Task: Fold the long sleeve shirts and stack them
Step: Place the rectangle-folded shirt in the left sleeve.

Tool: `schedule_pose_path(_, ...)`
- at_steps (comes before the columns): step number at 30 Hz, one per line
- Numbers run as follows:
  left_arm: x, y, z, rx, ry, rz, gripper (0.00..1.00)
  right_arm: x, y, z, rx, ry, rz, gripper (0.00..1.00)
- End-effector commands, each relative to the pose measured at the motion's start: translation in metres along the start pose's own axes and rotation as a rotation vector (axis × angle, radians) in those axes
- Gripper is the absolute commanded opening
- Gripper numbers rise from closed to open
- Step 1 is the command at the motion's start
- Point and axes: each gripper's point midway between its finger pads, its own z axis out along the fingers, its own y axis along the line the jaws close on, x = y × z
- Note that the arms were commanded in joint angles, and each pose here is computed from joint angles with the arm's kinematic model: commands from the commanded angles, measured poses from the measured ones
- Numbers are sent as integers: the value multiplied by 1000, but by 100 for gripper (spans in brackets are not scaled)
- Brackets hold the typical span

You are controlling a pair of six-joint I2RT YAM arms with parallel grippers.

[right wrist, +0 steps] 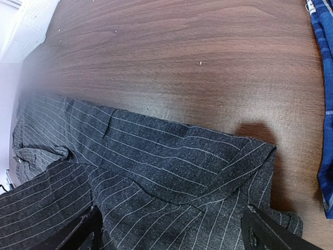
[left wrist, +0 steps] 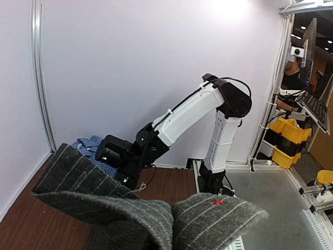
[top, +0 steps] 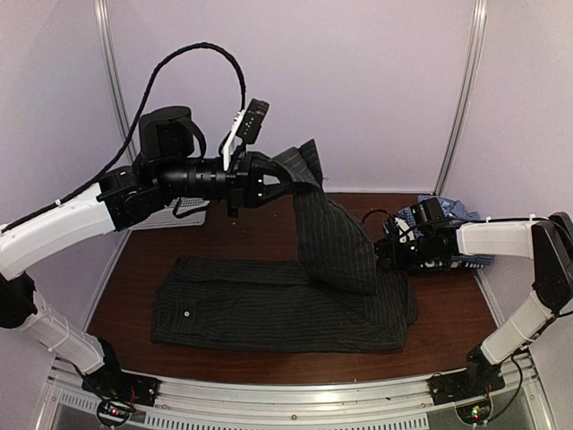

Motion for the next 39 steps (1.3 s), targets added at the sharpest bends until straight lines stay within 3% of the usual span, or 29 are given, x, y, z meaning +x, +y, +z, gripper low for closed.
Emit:
schedule_pose_path(1,-16,-24,-1,70,-26,80,0,-2,-2,2,-1,-7,-6,93)
schedule_pose_path(9,-2,-50,-2,184,-11,136,0,-1,0,6,-16,15,-22,92)
schedule_pose_path(17,60,-60,31,215,152,134,0,-9,28,3,-145,6,-52,87)
schedule_pose_path(25,84,-64,42,208,218,134,0,9,53,23,-220,84,-91,81)
schedule_pose_path(31,94,-59,41,184,253,132,0,30,46,45,-207,154,-78,80)
schedule_pose_path(39,107,-58,40,186,286,138,0,34,18,46,-44,178,-90,81)
